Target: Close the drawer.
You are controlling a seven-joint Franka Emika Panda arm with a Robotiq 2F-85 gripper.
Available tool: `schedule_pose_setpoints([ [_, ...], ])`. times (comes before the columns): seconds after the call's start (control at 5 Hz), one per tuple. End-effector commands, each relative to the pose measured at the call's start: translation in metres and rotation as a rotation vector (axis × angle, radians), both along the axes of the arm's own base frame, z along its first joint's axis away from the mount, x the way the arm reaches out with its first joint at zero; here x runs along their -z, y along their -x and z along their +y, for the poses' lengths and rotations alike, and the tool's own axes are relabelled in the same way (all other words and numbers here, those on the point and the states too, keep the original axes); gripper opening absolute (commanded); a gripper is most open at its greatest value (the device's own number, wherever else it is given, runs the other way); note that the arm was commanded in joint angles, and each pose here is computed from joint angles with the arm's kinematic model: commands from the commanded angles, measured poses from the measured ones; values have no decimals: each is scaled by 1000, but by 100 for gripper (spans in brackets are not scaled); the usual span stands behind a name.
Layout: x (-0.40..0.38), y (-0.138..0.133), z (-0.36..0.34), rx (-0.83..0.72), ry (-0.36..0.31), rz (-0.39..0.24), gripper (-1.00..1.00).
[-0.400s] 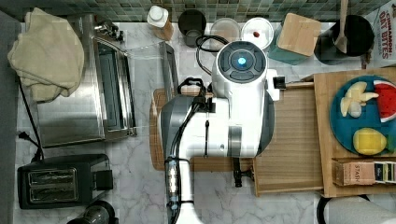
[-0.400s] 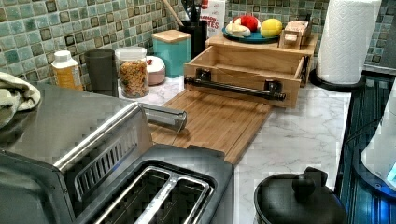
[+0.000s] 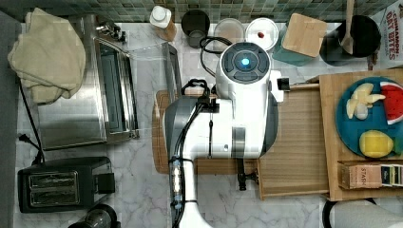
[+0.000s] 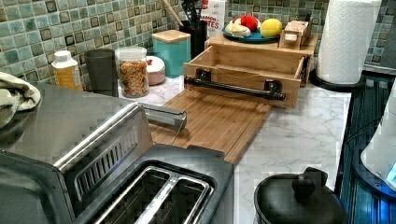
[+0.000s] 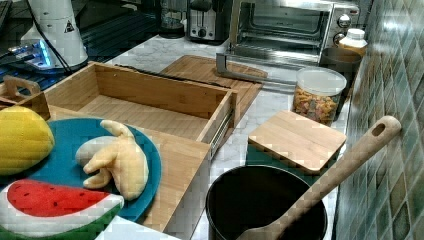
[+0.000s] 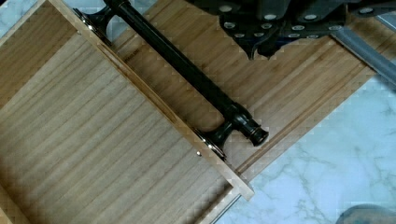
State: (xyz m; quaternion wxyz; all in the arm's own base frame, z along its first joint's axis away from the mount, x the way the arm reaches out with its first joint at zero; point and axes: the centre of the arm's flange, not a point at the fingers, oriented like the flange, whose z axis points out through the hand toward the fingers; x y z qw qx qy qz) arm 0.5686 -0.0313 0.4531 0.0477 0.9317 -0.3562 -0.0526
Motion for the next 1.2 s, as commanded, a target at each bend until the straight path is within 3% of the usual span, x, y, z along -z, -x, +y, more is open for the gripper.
schedule_pose_setpoints([
  [0.2,14,41,41,-363,-73,-104,-100],
  [0.4,33,42,51,-409,-171,-62,-100],
  [0.6,63,59,73,-514,-111,-89,-100],
  [0.8,98,64,76,-642,-105,-39,-100],
  [1.2,137,78,58,-748,-15,42,-100],
])
